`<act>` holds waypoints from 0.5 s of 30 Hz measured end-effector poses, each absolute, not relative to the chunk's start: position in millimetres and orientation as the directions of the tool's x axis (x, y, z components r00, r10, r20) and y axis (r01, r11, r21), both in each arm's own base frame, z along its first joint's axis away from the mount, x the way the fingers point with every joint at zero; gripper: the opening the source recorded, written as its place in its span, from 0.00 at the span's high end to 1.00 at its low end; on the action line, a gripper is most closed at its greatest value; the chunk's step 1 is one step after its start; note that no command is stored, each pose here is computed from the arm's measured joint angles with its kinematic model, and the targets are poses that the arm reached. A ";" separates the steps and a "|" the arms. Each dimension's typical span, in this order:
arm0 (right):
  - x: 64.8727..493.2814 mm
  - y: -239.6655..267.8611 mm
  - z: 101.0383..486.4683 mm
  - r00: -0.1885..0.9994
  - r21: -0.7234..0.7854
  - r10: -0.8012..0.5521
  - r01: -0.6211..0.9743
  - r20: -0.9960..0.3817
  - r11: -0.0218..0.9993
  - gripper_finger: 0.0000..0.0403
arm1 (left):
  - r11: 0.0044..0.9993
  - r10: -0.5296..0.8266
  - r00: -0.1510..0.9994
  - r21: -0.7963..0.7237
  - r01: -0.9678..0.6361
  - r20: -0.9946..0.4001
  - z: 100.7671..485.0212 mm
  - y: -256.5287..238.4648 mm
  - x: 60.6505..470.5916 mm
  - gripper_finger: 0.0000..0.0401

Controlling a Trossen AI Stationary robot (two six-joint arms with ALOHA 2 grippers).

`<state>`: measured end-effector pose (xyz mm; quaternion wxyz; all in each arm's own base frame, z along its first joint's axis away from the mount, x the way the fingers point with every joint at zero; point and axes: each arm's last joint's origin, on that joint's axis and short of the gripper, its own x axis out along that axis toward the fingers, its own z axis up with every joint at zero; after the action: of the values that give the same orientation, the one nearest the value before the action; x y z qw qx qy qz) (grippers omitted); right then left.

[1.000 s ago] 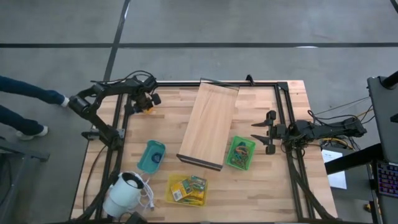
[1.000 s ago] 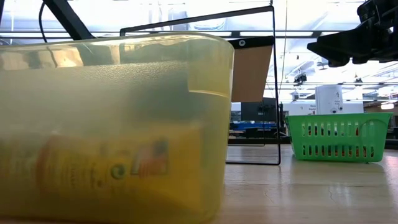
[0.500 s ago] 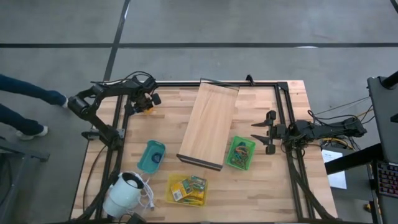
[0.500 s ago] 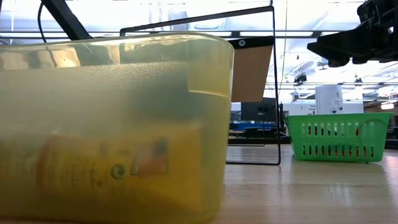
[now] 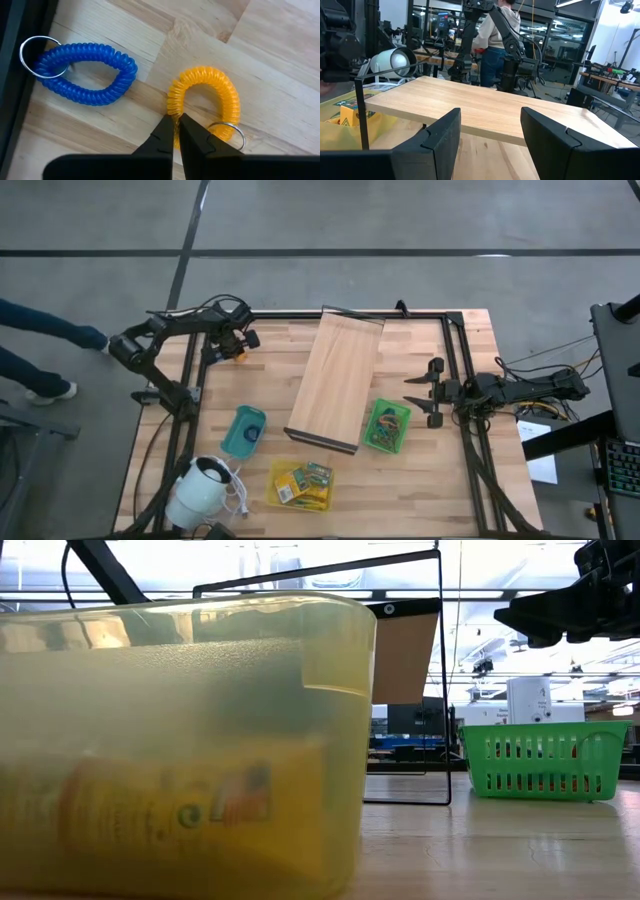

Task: Pick & Place Office Desk Supplies
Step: Put the yellow spring keychain into the blue bin

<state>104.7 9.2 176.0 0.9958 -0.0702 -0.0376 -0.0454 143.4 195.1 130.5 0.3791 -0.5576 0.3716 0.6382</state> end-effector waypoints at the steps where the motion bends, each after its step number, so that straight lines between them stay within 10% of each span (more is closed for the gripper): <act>1: 104.7 9.1 176.0 0.993 -0.136 -0.085 0.096 0.081 0.986 0.49 | -0.436 0.069 -0.091 0.052 -0.898 -0.994 130.6 195.1 143.4 0.97; 15: 104.7 9.1 176.0 0.993 -0.136 -0.085 0.096 0.081 0.986 0.49 | -0.358 0.159 0.028 -0.084 -0.930 -0.987 175.4 171.5 142.1 0.97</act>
<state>104.7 9.1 176.0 0.9958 -0.0702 -0.0376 -0.0456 142.1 171.5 175.4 0.4493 -0.5588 0.3450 0.6057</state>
